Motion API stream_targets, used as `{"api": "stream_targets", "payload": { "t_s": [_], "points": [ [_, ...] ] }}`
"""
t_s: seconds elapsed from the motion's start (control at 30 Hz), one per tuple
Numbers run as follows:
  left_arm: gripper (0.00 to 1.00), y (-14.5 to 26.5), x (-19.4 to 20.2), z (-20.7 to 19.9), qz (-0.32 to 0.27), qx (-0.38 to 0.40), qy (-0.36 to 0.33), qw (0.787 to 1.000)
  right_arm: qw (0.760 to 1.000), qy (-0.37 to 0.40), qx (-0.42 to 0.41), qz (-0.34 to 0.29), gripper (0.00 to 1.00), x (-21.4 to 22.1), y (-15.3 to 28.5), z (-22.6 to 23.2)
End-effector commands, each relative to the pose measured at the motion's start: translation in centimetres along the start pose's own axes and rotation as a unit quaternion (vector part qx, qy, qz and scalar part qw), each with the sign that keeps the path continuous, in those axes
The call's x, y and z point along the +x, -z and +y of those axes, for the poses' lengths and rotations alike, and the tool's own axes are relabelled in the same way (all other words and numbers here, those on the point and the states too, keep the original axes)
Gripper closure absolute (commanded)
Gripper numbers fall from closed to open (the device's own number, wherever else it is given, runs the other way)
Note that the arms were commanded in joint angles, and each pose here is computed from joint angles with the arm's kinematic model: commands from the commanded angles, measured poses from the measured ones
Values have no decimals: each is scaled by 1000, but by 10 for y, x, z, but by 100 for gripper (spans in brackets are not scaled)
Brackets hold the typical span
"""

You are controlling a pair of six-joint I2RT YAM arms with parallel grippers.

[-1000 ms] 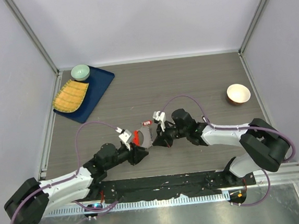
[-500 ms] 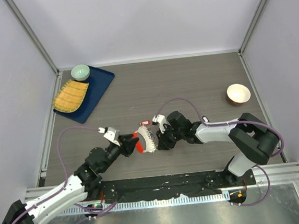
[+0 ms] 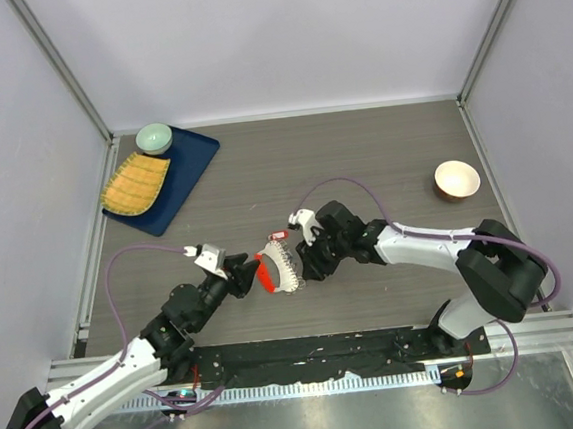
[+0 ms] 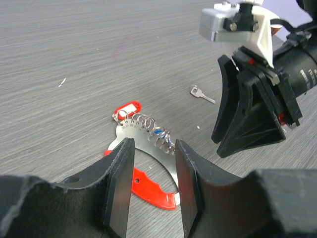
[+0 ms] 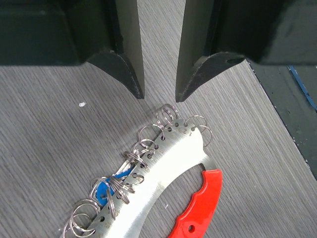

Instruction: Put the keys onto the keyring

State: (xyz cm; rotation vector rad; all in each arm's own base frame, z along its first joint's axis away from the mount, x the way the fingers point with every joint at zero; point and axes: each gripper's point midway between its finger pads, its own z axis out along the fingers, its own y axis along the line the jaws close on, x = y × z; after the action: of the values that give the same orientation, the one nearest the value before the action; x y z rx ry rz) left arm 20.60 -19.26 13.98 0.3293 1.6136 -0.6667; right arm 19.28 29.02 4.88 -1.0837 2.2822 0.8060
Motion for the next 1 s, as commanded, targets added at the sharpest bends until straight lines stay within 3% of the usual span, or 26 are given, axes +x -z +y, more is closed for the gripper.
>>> {"api": "stream_targets", "payload": {
  "t_s": [0.0,0.37,0.97],
  "points": [
    [58,1,6,0,6,5,-10,1000,1000,-22,-18,9,62,-11,-3,9],
    [57,3,4,-1,2,7,-6,1000,993,-107,-39,34,64,3,-24,14],
    [57,3,4,-2,3,11,-6,1000,990,-132,-40,42,74,7,-31,16]
  ]
}}
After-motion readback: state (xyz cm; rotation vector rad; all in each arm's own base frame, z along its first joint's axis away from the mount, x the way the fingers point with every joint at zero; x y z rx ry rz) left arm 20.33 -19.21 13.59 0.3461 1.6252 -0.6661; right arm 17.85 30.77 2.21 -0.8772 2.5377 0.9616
